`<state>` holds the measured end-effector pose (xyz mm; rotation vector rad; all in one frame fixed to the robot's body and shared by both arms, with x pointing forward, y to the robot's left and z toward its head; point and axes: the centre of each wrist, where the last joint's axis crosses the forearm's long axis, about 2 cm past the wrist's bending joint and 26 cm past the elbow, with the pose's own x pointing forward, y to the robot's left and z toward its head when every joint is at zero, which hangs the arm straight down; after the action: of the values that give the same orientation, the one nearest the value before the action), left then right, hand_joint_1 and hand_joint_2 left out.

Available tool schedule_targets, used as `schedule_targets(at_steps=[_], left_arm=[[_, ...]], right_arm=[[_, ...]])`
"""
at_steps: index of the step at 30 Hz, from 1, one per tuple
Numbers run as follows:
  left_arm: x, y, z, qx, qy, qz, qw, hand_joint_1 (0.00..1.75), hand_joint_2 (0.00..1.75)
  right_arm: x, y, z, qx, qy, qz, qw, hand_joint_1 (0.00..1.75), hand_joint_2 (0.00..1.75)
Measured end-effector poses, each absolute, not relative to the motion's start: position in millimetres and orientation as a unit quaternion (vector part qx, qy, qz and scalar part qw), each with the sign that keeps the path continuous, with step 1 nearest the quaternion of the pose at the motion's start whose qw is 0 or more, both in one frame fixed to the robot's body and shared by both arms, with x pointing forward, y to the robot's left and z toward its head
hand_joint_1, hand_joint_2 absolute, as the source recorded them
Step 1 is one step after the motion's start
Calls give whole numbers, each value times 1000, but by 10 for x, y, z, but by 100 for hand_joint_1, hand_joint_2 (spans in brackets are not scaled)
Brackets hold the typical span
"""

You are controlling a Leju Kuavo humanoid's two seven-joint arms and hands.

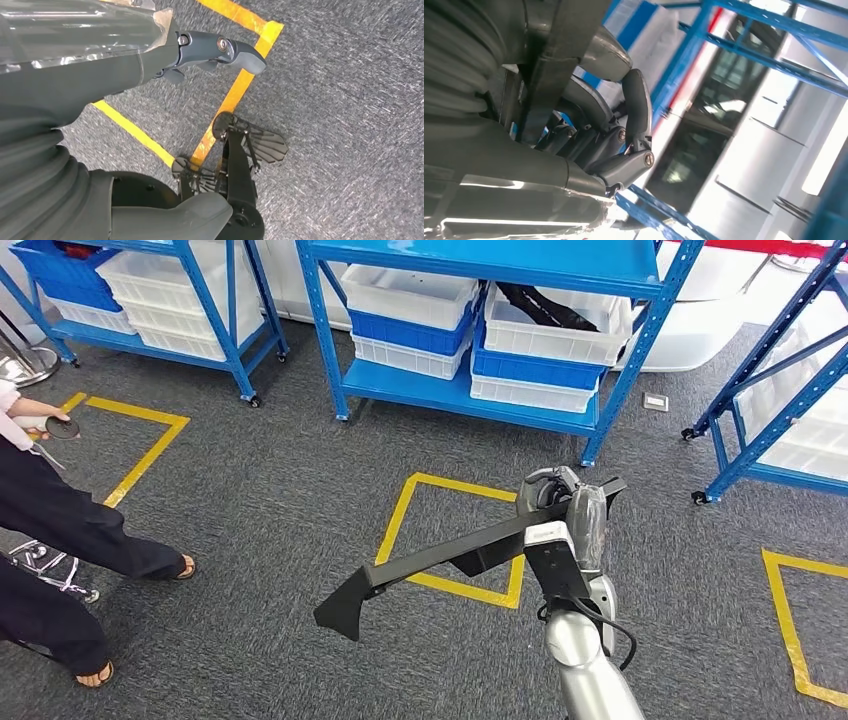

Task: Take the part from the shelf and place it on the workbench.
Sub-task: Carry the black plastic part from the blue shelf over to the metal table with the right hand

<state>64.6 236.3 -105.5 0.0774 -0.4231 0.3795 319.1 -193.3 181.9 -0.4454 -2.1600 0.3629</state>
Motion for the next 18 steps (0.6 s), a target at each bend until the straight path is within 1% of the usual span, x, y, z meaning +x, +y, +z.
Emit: schedule_targets(at_steps=[18], left_arm=[[640,2388,-1058,42,-208,193,958,0,175]], right_arm=[[3264,-1903,1842,-172,-872,145,436,175,175]])
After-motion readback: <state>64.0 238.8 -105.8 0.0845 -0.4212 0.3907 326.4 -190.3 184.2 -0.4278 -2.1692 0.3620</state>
